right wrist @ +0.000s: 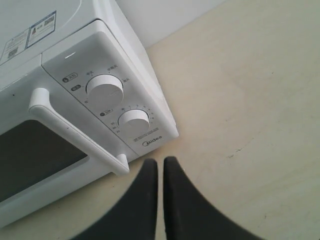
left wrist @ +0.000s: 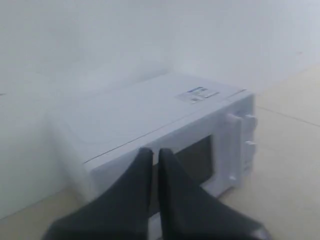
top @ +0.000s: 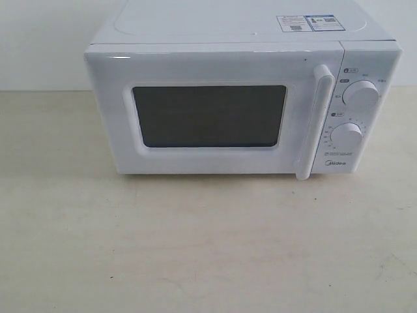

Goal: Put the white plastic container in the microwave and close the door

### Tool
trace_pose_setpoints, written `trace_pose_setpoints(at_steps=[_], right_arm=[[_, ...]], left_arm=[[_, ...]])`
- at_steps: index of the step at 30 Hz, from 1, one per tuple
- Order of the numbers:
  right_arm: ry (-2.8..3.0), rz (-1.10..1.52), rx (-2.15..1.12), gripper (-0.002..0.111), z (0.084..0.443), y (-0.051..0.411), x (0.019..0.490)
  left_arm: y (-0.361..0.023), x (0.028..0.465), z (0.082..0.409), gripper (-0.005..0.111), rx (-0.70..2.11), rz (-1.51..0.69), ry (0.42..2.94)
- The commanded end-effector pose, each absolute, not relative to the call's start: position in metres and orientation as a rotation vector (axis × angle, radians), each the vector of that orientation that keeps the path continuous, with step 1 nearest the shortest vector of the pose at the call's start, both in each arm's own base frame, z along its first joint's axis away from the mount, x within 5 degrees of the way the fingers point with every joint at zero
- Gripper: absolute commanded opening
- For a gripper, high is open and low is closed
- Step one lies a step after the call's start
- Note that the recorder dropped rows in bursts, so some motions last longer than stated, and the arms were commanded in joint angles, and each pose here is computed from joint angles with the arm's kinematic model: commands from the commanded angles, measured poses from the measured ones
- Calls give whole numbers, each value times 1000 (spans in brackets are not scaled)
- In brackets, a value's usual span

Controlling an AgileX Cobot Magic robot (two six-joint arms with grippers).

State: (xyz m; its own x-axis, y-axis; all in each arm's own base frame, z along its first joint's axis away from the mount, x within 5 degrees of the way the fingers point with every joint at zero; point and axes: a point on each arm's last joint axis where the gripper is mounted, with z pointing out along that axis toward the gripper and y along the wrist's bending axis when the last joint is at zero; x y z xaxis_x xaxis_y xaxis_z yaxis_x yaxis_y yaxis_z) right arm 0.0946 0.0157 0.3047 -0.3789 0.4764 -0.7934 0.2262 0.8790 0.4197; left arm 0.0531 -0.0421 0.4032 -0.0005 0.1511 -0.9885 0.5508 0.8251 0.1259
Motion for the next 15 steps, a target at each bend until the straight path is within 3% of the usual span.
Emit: trace_pose_setpoints(at_steps=[1, 7, 15], right_arm=[[1967, 290, 508, 0, 305, 15, 94], [1965, 289, 507, 0, 305, 15, 94], [1965, 289, 507, 0, 305, 15, 94]], left_arm=[[-10, 20, 375, 4, 303, -116, 1707], [5, 8, 332, 4, 213, 81, 1660], [8, 13, 309, 4, 193, 188, 1556]])
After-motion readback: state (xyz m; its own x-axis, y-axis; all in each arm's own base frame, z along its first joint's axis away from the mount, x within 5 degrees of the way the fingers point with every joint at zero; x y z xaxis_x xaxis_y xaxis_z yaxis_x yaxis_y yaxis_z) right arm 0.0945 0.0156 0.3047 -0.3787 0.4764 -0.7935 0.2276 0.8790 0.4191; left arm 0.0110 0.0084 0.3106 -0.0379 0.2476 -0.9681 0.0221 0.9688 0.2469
